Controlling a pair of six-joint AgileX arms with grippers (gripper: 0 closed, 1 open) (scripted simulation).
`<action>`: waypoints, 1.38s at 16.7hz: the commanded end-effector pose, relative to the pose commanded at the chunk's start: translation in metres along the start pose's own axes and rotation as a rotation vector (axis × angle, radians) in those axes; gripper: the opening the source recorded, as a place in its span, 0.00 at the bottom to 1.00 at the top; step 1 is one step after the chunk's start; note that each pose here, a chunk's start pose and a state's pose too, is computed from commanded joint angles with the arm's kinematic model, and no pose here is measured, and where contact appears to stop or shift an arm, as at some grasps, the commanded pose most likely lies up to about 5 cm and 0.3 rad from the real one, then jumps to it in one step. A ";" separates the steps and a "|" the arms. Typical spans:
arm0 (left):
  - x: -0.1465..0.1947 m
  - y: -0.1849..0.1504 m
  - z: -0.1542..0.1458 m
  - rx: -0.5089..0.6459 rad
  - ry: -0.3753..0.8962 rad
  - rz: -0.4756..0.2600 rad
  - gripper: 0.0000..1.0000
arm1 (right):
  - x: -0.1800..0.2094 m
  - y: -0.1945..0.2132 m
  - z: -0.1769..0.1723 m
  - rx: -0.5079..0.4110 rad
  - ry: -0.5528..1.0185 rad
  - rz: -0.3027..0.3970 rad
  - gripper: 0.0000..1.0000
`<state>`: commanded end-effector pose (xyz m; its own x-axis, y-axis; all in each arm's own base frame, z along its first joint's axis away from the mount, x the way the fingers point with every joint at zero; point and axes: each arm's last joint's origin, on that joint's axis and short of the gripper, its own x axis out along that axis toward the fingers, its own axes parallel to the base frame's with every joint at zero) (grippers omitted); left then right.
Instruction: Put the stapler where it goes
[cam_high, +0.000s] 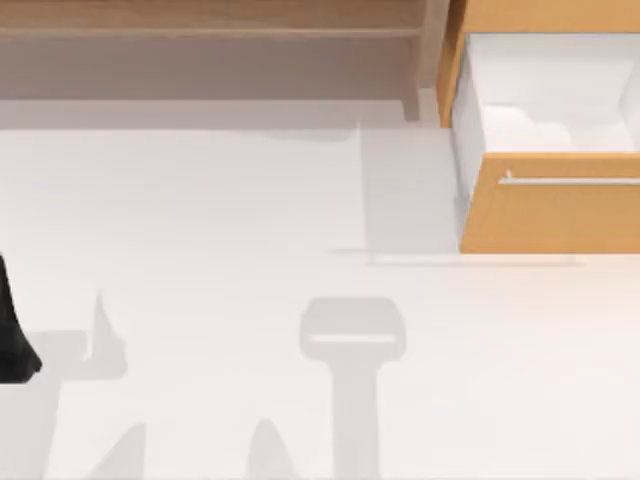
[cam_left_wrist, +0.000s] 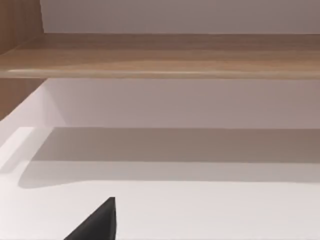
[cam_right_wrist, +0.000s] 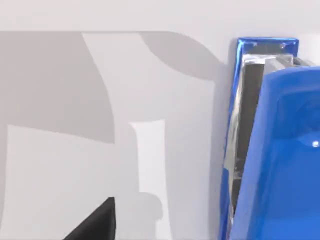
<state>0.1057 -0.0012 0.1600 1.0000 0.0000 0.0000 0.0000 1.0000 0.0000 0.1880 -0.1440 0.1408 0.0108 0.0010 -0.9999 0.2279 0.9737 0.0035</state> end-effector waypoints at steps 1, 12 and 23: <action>0.000 0.000 0.000 0.000 0.000 0.000 1.00 | 0.008 -0.001 0.001 0.000 -0.007 -0.003 1.00; 0.000 0.000 0.000 0.000 0.000 0.000 1.00 | 0.033 0.000 0.000 0.000 -0.002 -0.001 0.77; 0.000 0.000 0.000 0.000 0.000 0.000 1.00 | 0.033 0.000 0.000 0.000 -0.002 -0.001 0.00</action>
<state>0.1057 -0.0012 0.1600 1.0000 0.0000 0.0000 0.0000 1.0000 0.0000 0.1879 -0.1442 0.1083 0.0125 -0.0002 -0.9999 0.2280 0.9737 0.0026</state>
